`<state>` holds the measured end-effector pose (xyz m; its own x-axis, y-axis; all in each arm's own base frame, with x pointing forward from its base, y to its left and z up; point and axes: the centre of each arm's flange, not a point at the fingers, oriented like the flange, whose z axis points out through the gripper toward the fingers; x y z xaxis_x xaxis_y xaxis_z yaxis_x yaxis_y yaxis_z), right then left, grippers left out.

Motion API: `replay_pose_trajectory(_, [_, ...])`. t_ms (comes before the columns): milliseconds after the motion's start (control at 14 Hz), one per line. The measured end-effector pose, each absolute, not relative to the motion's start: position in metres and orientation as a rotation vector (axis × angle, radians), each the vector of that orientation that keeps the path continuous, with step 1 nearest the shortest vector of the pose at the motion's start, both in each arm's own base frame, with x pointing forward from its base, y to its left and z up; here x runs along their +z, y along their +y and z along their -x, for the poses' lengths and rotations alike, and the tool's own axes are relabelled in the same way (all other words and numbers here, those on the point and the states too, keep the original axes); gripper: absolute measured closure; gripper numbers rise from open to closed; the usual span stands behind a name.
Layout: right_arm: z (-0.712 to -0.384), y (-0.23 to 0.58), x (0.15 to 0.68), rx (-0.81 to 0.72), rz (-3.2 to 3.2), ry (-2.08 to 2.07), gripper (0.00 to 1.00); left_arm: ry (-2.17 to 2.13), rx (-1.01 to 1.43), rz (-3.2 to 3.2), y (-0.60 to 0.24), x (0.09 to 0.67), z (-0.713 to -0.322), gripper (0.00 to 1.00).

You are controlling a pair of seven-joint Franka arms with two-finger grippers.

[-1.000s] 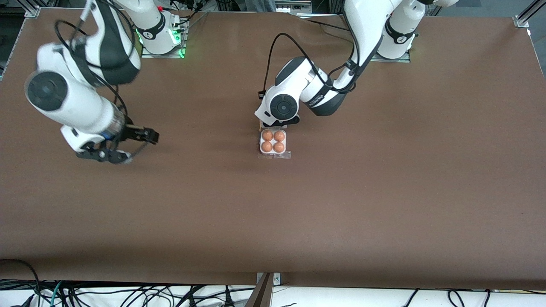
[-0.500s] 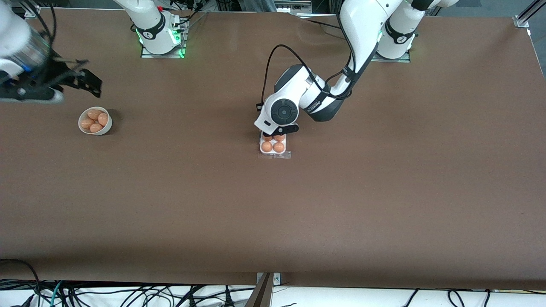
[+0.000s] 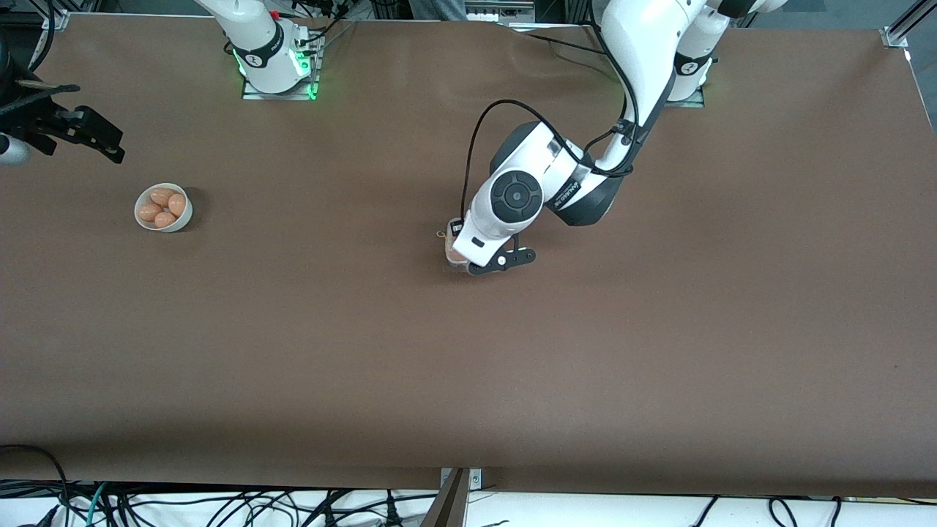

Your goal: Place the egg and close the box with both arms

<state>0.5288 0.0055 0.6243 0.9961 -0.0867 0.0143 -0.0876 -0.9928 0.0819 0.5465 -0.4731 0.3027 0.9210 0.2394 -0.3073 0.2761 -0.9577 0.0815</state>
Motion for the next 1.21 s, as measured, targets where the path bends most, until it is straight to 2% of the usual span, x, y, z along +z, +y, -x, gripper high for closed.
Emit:
replay_pose_trajectory(143, [-0.534, 0.003, 0.622, 0.04, -3.063, -0.144, 0.0, 0.391, -0.505, -3.019, -0.456, 0.324, -0.554, 0.84])
replay_pose_trajectory(286, [-0.538, 0.003, 0.621, 0.063, -3.069, -0.144, 0.0, 0.371, -0.472, -3.095, -0.417, 0.374, -0.583, 0.62])
replay_pose_trajectory(500, [-0.54, 0.004, 0.62, 0.078, -3.082, -0.147, 0.0, 0.399, -0.243, -3.164, -0.33, 0.468, -0.63, 0.34])
replay_pose_trajectory(714, [-0.541, 0.005, 0.619, 0.075, -3.091, -0.15, 0.0, 0.498, -0.096, -3.164, -0.245, 0.527, -0.653, 0.03])
replay_pose_trajectory(1000, [-0.541, 0.004, 0.619, 0.073, -3.093, -0.152, 0.0, 0.581, -0.064, -3.146, -0.173, 0.545, -0.67, 0.0])
replay_pose_trajectory(1214, [-0.542, 0.005, 0.615, 0.064, -3.093, -0.152, 0.0, 0.424, -0.04, -3.147, -0.104, 0.572, -0.671, 0.0])
